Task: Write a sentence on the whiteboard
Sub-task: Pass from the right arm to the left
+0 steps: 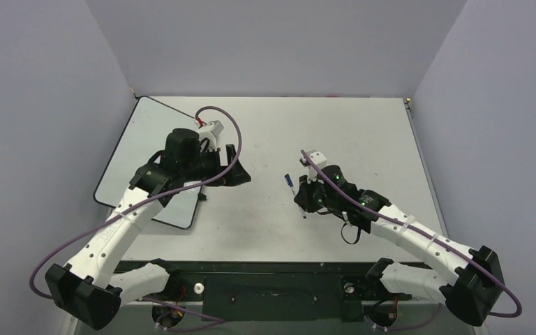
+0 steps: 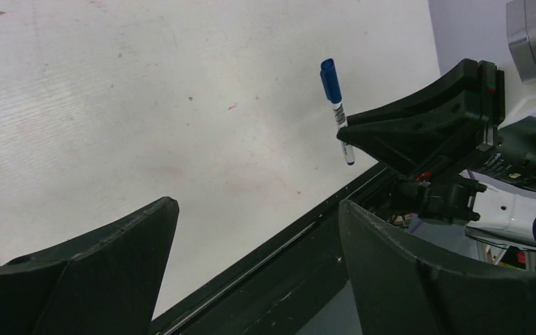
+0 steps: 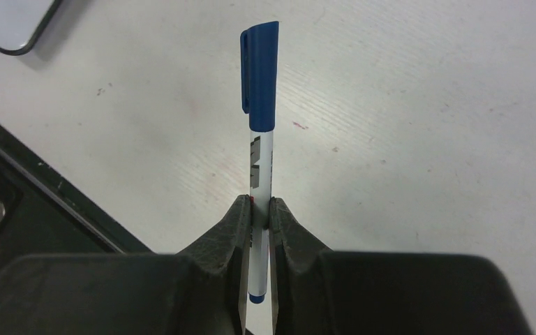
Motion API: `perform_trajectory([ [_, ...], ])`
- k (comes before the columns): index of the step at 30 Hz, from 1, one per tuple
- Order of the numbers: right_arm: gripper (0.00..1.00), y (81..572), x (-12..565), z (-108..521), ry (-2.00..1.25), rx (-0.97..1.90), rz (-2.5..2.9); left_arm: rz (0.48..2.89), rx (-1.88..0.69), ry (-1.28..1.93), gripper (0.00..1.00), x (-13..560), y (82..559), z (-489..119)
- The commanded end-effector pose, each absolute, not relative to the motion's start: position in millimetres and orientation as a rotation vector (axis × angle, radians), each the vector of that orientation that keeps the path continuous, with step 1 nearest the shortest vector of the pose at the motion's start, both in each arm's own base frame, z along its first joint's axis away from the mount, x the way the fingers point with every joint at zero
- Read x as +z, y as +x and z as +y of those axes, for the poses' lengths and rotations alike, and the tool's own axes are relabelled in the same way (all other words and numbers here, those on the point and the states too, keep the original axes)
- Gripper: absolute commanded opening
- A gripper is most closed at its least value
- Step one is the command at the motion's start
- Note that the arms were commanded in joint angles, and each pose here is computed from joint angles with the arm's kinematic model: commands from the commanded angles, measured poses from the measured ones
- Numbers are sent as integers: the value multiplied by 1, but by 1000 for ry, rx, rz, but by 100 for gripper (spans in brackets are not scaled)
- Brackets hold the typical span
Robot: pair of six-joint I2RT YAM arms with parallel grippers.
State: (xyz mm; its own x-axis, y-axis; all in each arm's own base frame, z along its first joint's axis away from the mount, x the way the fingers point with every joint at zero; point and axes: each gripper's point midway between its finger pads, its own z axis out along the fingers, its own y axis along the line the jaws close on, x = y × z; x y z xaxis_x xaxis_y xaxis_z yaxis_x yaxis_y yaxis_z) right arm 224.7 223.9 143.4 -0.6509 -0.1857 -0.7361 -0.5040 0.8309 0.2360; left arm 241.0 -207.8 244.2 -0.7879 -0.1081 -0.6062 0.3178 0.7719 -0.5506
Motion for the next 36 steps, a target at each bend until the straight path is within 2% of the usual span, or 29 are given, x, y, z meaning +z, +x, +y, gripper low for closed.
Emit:
perform_trajectory([
  [1, 0, 224, 197, 251, -585, 688, 2065, 2220, -1047, 197, 82, 282, 244, -231],
  [6, 0, 209, 206, 265, -669, 749, 2007, 2182, -1154, 215, 78, 294, 245, -246],
  [9, 0, 204, 210, 270, -707, 752, 1987, 2195, -1186, 233, 72, 293, 244, -253],
  [18, 0, 193, 217, 282, -790, 774, 1943, 2258, -1230, 294, 69, 272, 242, -276],
  [30, 0, 187, 227, 293, -848, 812, 1893, 2289, -1309, 354, 51, 248, 237, -305],
  [36, 0, 187, 227, 295, -860, 818, 1887, 2311, -1322, 370, 32, 239, 230, -310],
])
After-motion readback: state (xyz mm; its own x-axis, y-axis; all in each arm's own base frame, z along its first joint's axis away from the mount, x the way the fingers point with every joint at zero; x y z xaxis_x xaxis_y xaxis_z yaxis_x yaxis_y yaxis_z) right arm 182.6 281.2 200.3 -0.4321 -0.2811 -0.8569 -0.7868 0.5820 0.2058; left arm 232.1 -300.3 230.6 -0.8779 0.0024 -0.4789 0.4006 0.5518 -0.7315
